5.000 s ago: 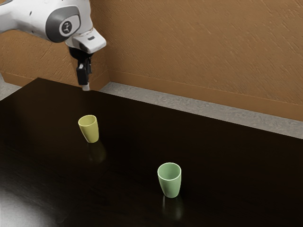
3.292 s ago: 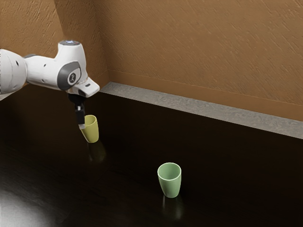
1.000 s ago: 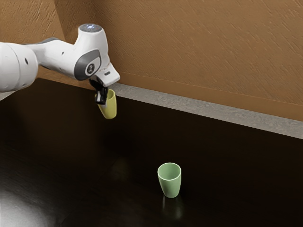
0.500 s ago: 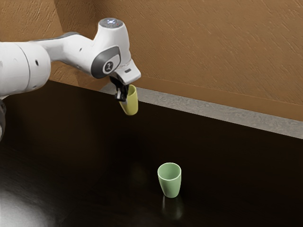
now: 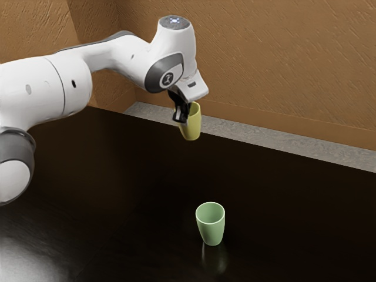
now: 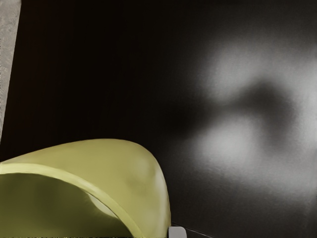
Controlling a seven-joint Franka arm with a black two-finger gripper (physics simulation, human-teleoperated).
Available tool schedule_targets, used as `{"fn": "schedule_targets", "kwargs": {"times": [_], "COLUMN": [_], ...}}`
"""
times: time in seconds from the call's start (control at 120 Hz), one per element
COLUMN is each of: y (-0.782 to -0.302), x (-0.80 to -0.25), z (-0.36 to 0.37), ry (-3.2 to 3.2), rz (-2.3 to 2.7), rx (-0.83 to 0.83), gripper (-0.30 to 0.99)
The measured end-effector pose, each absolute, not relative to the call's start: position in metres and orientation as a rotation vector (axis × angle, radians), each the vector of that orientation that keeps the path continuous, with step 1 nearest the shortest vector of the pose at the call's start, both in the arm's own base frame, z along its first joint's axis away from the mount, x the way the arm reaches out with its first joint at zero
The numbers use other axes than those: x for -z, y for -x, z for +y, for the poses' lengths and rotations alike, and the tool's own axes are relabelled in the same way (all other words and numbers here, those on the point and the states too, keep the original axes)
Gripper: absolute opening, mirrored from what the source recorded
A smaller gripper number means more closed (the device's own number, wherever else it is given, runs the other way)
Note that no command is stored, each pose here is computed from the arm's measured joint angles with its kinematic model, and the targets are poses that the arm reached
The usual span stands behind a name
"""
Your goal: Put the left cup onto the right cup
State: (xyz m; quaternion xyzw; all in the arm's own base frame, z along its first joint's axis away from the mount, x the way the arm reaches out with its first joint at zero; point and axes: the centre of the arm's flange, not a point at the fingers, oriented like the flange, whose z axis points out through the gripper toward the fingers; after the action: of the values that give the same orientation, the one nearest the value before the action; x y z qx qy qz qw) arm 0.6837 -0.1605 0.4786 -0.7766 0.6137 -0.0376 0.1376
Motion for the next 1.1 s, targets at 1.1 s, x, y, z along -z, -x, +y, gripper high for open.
{"fn": "schedule_targets", "kwargs": {"times": [1.1], "y": [-0.615], "x": [-0.462], "z": [-0.296], "ry": [2.29], "rz": [1.812], "rx": [-0.042], "gripper": [-0.09]}}
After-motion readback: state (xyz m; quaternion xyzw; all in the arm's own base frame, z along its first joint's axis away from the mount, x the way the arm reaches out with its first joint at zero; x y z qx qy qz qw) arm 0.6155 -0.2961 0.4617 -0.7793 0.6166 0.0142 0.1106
